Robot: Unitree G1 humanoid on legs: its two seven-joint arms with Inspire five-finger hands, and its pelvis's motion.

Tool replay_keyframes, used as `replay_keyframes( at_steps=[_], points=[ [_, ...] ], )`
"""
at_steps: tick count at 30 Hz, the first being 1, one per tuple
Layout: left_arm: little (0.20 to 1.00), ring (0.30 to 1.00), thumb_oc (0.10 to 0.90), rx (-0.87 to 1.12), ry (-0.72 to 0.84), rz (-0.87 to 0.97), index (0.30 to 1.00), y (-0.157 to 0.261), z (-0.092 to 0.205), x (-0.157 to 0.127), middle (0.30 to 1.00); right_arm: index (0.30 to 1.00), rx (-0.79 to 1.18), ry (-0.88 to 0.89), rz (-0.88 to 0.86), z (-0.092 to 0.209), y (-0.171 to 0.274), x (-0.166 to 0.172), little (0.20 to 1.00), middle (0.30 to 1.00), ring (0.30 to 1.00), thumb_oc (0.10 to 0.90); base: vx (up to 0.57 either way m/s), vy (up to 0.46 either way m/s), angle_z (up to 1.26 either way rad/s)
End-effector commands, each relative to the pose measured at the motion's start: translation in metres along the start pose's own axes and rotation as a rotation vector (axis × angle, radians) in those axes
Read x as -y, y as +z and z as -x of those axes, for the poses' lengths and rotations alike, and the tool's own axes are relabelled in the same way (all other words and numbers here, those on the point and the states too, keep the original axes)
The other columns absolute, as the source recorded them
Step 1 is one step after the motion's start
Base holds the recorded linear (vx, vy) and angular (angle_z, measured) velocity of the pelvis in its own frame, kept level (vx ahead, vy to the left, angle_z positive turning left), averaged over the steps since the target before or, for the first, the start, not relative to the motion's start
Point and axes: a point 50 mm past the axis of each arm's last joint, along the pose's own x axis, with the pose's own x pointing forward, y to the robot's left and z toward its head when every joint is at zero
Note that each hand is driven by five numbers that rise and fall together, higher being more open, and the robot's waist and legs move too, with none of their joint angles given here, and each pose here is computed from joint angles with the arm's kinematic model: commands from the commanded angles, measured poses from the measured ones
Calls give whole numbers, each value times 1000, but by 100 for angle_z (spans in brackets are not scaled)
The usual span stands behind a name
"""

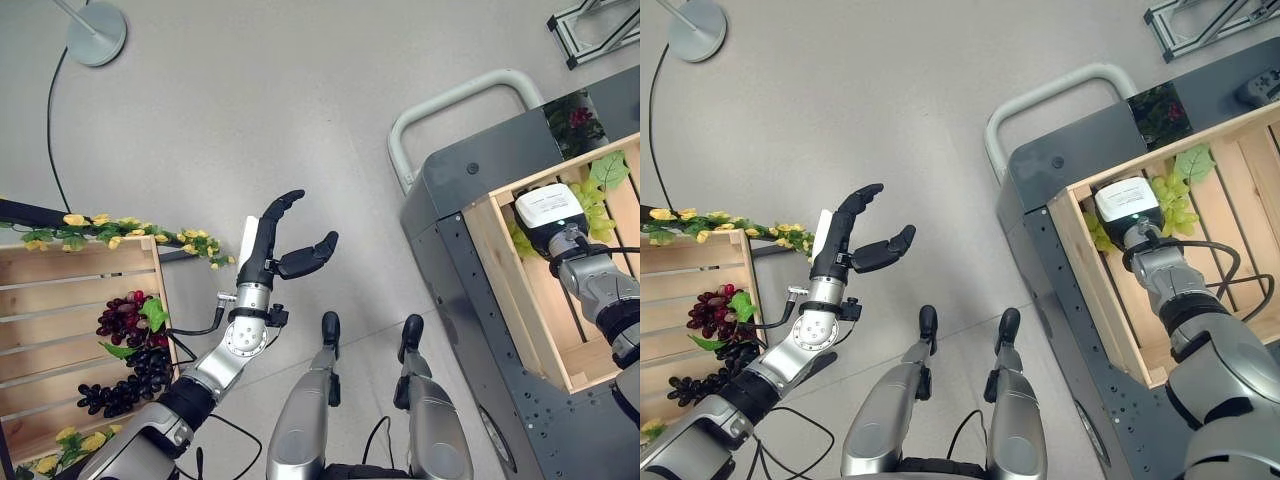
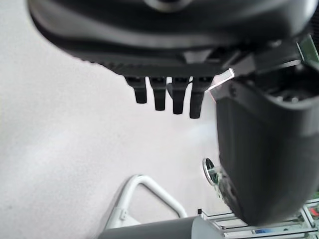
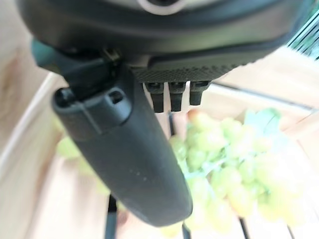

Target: Pick up the fruits from the basket on one side to the basket on the other side

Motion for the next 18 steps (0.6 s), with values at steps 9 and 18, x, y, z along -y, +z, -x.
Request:
replay_keyframes(
  at_steps=[9, 18],
  points=[
    [900, 900, 800, 191, 4, 41, 900, 33, -14, -29, 900, 900, -87, 216, -355, 17, -54, 3, 900, 900, 900, 800, 9, -26, 3],
    [900, 900, 800, 166, 6, 32, 900, 27, -3, -36, 900, 900, -138, 306, -452, 30, -81, 14, 900, 900, 900, 800, 6, 4, -1]
  ],
)
